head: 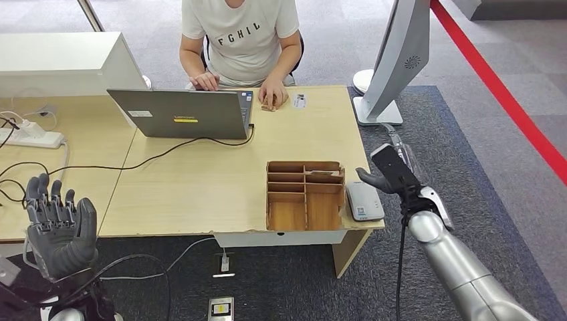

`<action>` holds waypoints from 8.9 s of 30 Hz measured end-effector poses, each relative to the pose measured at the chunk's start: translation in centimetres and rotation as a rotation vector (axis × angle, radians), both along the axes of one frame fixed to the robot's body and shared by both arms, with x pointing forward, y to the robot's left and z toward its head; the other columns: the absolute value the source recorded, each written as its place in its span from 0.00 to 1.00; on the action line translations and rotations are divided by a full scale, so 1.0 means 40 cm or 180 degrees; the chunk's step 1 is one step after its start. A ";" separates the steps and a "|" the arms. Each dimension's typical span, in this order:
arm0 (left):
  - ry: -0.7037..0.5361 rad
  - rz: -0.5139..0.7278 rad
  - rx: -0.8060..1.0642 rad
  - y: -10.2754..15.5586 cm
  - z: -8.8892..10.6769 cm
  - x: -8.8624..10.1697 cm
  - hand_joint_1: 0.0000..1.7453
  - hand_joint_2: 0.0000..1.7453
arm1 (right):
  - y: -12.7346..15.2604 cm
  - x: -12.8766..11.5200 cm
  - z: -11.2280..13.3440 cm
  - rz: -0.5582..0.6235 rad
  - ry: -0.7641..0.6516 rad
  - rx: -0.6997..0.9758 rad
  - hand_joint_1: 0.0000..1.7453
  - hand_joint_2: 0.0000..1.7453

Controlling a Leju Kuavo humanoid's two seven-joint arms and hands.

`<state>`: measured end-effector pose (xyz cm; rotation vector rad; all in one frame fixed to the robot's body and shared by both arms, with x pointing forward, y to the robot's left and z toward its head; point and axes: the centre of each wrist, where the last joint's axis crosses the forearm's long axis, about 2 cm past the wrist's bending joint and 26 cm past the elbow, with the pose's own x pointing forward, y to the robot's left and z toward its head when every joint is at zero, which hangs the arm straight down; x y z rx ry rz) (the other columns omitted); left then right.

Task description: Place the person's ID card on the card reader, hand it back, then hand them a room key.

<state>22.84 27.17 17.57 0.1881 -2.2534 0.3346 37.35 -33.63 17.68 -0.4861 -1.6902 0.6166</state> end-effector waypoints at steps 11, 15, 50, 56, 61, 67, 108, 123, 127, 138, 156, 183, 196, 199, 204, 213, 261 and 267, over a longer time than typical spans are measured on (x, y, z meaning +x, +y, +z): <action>-0.0032 -0.0005 0.0017 -0.002 0.008 0.008 0.00 1.00 | 0.026 0.003 -0.030 0.0106 0.0128 -0.0205 0.05 1.00; -0.0036 -0.0002 0.0029 -0.003 0.009 0.008 0.00 1.00 | 0.042 0.007 -0.033 0.0177 0.0153 -0.0226 0.06 1.00; 0.0060 0.0042 0.0075 -0.006 -0.003 -0.013 0.00 1.00 | 0.140 0.002 -0.076 0.0536 0.0320 -0.0329 0.19 1.00; 0.0042 0.0042 0.0059 -0.006 -0.003 -0.013 0.00 1.00 | 0.149 0.008 -0.077 0.0556 0.0326 -0.0336 0.15 1.00; 0.0043 0.0041 0.0057 -0.006 -0.003 -0.013 0.00 1.00 | 0.153 0.011 -0.078 0.0557 0.0326 -0.0337 0.18 1.00; 0.0045 0.0041 0.0056 -0.006 -0.003 -0.013 0.00 1.00 | 0.154 0.014 -0.076 0.0558 0.0313 -0.0335 0.31 1.00; -0.0033 0.0040 0.0031 -0.007 0.003 -0.006 0.00 1.00 | 0.159 0.050 -0.063 0.0353 0.0010 -0.0393 1.00 1.00; -0.0068 0.0040 -0.0032 -0.015 0.002 -0.005 0.00 1.00 | 0.200 0.056 0.022 0.0271 -0.0619 -0.0233 1.00 1.00; -0.0067 0.0038 -0.0038 -0.016 0.002 -0.005 0.00 1.00 | 0.210 0.053 0.038 0.0293 -0.0677 -0.0181 1.00 1.00; -0.0049 0.0038 -0.0042 -0.016 0.001 -0.005 0.00 1.00 | 0.214 0.043 0.037 0.0316 -0.0533 -0.0049 0.00 1.00; -0.0052 0.0038 -0.0071 -0.015 0.000 -0.006 0.00 1.00 | 0.154 0.002 -0.010 0.0181 -0.0299 -0.0079 0.00 1.00; -0.0053 0.0042 -0.0038 -0.013 0.005 0.009 0.00 1.00 | 0.154 -0.014 -0.064 0.0303 -0.0141 -0.0226 0.00 1.00; -0.0031 0.0054 0.0002 -0.012 0.001 0.005 0.00 1.00 | 0.190 0.031 -0.074 0.0337 -0.0118 -0.0190 0.00 1.00; -0.0022 0.0060 0.0006 -0.012 -0.002 0.001 0.00 1.00 | 0.196 0.031 -0.091 0.0326 -0.0046 -0.0199 0.00 1.00; -0.0015 0.0065 0.0011 -0.011 -0.005 -0.002 0.00 1.00 | 0.197 0.030 -0.111 0.0293 0.0049 -0.0231 0.00 1.00; 0.0006 0.0055 0.0005 -0.013 -0.004 -0.002 0.00 1.00 | 0.181 0.024 -0.143 0.0199 0.0171 -0.0300 0.18 1.00; -0.0065 0.0027 -0.0080 -0.024 0.005 0.010 0.00 1.00 | 0.150 0.025 -0.137 -0.0084 0.0091 -0.0357 0.00 1.00; -0.0067 0.0021 -0.0112 -0.024 0.007 0.013 0.00 1.00 | 0.137 0.026 -0.135 -0.0132 0.0088 -0.0345 0.00 1.00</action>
